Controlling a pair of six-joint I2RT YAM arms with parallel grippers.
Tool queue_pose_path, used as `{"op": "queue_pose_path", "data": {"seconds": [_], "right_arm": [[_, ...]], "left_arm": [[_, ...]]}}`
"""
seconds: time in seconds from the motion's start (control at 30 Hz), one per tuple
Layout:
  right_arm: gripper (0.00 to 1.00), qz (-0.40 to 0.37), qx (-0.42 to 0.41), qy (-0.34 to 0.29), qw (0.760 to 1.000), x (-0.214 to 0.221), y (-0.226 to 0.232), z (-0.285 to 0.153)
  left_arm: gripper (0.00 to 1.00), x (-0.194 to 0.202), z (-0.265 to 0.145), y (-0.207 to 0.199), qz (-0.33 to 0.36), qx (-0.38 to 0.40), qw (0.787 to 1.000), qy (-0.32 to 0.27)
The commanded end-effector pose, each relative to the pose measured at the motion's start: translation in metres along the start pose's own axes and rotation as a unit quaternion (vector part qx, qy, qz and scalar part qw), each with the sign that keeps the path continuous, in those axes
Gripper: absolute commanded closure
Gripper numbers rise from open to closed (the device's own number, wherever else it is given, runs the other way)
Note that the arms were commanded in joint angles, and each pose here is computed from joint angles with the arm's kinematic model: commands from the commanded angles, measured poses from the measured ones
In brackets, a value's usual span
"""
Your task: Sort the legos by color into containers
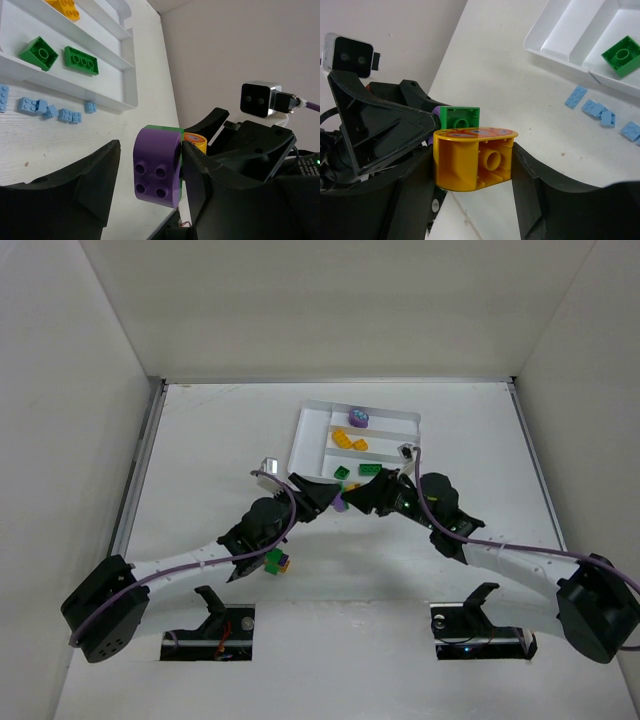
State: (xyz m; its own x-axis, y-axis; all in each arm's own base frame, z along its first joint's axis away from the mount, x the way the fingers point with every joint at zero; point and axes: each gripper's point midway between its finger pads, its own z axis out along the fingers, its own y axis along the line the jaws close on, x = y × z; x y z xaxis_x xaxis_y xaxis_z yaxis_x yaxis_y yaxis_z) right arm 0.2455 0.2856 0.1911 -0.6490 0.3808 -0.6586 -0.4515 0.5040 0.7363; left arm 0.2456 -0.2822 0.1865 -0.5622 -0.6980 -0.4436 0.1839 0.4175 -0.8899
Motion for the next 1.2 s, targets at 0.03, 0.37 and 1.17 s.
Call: {"op": "queue_pose_path", "data": {"seconds": [0.03, 0.37, 1.17], "right_arm": [[0.49, 0.017, -0.060, -0.033, 0.998, -0.021, 0.028, 0.001], [0.49, 0.063, -0.084, -0.033, 0.994, -0.023, 0.036, 0.001], [0.49, 0.069, -0.007, -0.099, 0.993, -0.070, -0.017, 0.004]], "left_arm": [[0.52, -0.007, -0.003, -0.022, -0.023, 0.049, 0.998, -0.016], [0.71, -0.016, -0.005, -0.038, -0.043, 0.082, 0.995, -0.038], [0.83, -0.037, -0.022, -0.013, -0.027, 0.060, 0.996, -0.067]]}}
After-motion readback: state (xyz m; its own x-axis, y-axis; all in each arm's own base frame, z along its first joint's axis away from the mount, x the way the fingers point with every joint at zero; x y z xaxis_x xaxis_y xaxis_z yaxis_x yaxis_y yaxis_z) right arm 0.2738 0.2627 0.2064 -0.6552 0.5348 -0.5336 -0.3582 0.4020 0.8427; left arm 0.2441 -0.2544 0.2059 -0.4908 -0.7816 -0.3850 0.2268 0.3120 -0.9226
